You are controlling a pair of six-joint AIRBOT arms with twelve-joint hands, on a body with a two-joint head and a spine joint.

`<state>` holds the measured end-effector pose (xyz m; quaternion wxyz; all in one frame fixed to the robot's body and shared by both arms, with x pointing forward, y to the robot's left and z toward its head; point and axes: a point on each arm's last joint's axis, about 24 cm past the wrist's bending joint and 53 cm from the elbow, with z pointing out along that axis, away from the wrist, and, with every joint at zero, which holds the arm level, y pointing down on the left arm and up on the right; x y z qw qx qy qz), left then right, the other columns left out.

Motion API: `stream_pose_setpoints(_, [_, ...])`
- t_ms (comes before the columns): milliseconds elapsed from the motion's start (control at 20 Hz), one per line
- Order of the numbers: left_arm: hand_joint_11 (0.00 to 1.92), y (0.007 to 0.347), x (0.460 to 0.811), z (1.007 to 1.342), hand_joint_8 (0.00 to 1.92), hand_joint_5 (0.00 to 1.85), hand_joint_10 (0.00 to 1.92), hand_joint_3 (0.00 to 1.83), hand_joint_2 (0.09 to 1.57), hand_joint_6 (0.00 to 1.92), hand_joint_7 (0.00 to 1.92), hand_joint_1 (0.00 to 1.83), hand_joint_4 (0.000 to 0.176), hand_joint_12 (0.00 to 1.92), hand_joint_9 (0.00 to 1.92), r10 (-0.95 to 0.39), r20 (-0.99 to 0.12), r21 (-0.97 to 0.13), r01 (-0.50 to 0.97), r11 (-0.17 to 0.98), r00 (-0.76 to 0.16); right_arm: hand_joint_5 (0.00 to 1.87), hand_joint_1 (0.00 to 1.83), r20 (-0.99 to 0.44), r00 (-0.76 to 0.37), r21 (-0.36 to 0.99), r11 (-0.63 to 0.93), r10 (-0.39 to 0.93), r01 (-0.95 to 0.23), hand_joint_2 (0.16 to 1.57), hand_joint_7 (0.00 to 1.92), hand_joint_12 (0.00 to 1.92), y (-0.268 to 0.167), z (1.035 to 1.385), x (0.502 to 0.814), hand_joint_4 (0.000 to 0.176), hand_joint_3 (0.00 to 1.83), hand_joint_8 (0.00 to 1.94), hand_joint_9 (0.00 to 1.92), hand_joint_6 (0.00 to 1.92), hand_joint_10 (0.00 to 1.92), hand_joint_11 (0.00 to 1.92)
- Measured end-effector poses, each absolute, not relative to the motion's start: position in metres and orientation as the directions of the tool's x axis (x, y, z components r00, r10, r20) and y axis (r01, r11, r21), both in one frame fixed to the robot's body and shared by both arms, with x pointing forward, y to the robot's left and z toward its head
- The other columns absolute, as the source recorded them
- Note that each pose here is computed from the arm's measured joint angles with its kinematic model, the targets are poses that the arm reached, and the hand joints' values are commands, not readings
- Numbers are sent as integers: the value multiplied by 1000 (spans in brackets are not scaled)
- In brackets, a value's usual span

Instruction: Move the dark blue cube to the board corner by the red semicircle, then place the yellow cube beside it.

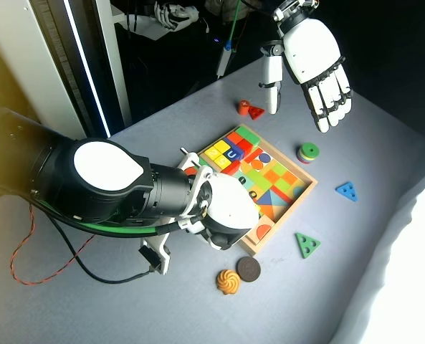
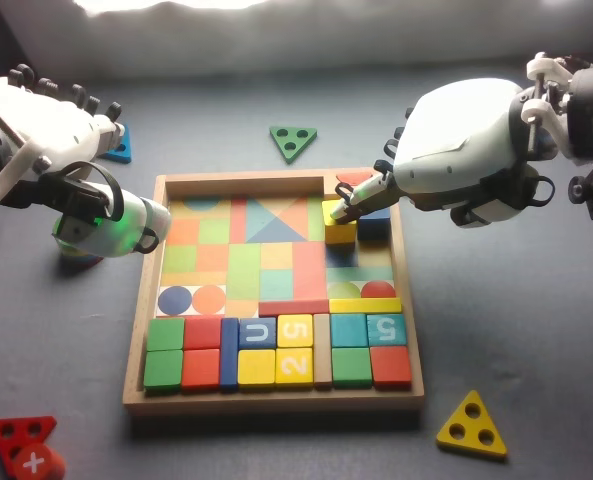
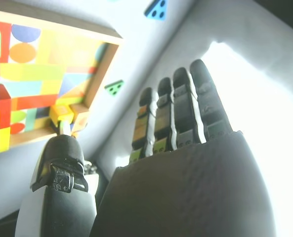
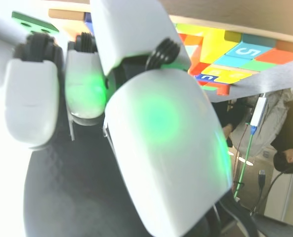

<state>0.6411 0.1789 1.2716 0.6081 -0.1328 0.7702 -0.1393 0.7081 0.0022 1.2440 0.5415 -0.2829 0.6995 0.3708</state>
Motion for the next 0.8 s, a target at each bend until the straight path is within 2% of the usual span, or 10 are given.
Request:
stream_pose_setpoints(650, [0, 179, 641, 1273, 3, 112, 2, 0, 1281, 1, 108, 0, 0, 324, 115, -377, -899, -380, -34, 925, -223, 378, 1736, -975, -222, 189, 593, 19, -782, 1299, 1343, 1921, -7, 1256, 720, 0, 0, 1941, 1522, 6, 1921, 1631])
stream_pose_setpoints(800, [0, 179, 641, 1273, 0, 106, 0, 1, 1283, 0, 101, 0, 0, 300, 105, -378, -899, -380, -34, 924, -223, 364, 1756, -975, -219, 201, 576, 38, -792, 1308, 1356, 1921, -4, 1269, 718, 0, 0, 1941, 1530, 0, 1921, 1639])
